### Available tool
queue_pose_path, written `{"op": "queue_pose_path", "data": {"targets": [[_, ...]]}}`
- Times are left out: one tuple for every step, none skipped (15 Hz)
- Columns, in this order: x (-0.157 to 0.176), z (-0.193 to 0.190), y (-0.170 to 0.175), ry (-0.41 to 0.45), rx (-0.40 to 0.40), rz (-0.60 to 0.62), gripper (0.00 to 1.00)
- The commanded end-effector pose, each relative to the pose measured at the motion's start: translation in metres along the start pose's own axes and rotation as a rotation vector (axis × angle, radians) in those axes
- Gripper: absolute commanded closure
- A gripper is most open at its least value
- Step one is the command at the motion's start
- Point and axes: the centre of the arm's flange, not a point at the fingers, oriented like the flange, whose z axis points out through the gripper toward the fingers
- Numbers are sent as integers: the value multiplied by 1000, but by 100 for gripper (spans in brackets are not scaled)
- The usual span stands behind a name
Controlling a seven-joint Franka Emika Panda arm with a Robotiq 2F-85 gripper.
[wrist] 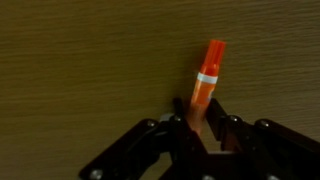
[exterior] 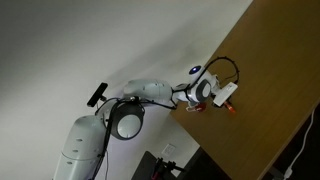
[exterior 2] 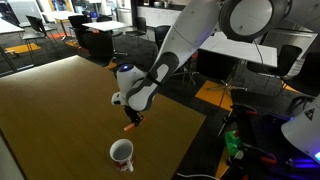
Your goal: Put the marker inside the mug.
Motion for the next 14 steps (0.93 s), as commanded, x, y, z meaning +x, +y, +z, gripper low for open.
{"op": "queue_pose_path", "data": {"targets": [[4, 1, 10, 5, 8, 15, 99], [4, -3, 8, 8, 5, 18, 100], [3, -6, 6, 8, 4, 23, 95], [1, -10, 3, 8, -1, 23, 95], [-1, -14, 0, 7, -2, 20, 95], [-3, -20, -4, 9, -1, 16, 95], [-6, -24, -7, 13, 0, 18, 95], [-9, -29, -8, 12, 4, 18, 95], [-13, -37, -11, 11, 6, 24, 95], [-16, -43, -12, 5, 11, 37, 95], [-20, -52, -15, -3, 14, 52, 95], [-23, -60, -18, -4, 12, 56, 95], [-26, -70, -21, -14, 17, 66, 95], [-28, -78, -24, -19, 18, 72, 95]]}}
